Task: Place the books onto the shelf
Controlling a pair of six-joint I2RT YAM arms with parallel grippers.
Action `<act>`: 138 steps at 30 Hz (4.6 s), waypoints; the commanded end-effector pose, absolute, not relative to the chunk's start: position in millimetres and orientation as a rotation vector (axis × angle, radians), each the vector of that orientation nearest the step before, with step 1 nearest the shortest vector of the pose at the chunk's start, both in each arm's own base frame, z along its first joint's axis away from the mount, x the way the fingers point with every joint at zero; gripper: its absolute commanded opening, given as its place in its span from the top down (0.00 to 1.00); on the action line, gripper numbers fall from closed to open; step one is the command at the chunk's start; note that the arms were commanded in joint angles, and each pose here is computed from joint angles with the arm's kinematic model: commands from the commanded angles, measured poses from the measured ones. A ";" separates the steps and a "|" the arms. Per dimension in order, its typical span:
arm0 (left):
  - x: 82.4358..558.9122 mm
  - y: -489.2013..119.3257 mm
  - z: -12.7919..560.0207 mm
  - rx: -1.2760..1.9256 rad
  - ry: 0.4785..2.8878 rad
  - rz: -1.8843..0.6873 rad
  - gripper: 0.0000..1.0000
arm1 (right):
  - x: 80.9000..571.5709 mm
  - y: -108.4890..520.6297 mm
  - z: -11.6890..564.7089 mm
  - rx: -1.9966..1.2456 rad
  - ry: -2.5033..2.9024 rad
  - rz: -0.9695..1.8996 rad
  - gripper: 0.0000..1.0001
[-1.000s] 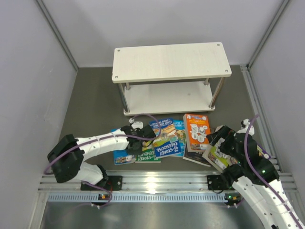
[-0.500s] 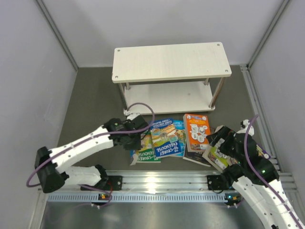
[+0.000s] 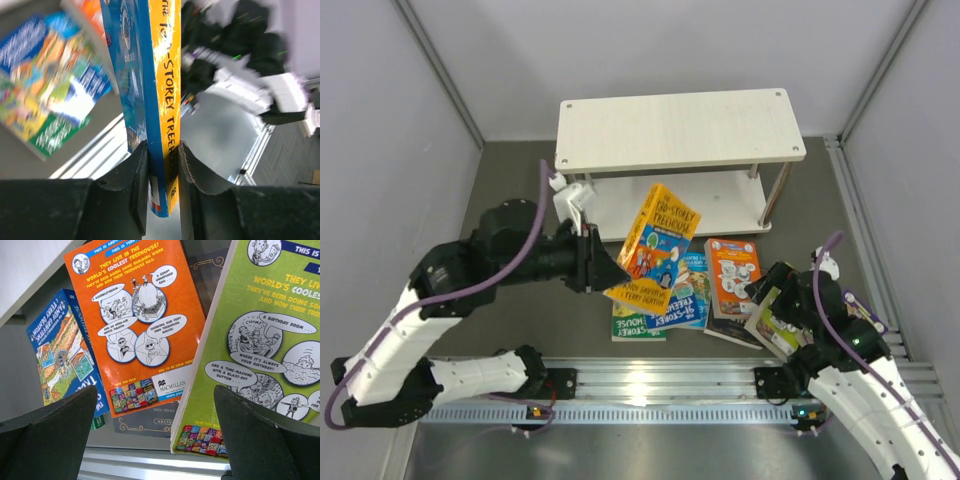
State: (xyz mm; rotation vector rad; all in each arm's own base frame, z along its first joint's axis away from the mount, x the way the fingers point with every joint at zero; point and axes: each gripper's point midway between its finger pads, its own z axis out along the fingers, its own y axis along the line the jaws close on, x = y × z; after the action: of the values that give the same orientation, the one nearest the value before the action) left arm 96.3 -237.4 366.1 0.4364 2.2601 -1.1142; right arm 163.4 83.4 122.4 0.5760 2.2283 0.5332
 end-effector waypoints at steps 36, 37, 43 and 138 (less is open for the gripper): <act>397.8 -155.4 409.1 -0.147 1.987 -1.033 1.00 | 161.6 101.3 131.1 0.575 2.211 0.676 0.00; 400.3 -155.7 401.9 -0.153 2.009 -1.032 1.00 | 162.7 101.4 132.0 0.570 2.210 0.673 0.00; 402.0 -141.5 382.5 -0.222 2.070 -0.953 0.88 | 163.4 101.8 130.9 0.549 2.229 0.656 0.00; 285.8 -83.8 330.0 -0.277 2.188 -0.467 0.02 | 216.2 257.6 202.4 -0.266 2.492 -0.048 1.00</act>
State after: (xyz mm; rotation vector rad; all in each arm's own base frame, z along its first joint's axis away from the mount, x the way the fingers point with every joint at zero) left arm 283.5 -83.2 320.4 -0.2899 2.2168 -0.4661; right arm 238.4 243.6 159.0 -0.2878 2.4915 -0.2880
